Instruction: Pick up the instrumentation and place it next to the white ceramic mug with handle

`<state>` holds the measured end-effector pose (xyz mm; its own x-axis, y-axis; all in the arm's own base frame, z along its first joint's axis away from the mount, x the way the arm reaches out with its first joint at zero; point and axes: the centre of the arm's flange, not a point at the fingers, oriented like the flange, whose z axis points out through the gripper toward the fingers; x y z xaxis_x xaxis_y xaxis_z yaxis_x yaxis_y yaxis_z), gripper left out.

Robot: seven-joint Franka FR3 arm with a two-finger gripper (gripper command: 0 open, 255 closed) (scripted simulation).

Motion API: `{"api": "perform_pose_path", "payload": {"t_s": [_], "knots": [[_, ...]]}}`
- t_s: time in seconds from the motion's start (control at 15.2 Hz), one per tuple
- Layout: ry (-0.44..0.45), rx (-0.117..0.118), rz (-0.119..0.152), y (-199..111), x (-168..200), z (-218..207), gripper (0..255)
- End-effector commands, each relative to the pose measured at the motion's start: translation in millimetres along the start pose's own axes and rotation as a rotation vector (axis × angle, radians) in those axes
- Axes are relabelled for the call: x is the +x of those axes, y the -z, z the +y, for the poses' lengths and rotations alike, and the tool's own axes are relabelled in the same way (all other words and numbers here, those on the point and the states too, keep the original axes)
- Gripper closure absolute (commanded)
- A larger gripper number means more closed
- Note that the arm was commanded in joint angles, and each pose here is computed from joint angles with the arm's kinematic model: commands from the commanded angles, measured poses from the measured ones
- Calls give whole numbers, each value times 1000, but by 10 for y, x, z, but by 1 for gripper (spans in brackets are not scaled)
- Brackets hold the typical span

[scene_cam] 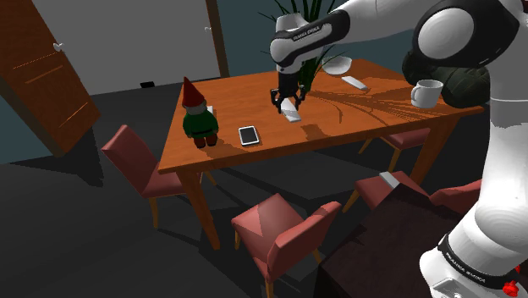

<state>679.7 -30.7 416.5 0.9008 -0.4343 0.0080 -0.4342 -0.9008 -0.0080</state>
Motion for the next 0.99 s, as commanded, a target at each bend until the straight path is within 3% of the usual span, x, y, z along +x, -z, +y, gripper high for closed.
{"api": "perform_pose_path", "payload": {"t_s": [0.0, 0.92], "knots": [[0, 0, 0, 113, 8, 5, 255], [0, 0, 0, 852, 14, -1, 255]]}}
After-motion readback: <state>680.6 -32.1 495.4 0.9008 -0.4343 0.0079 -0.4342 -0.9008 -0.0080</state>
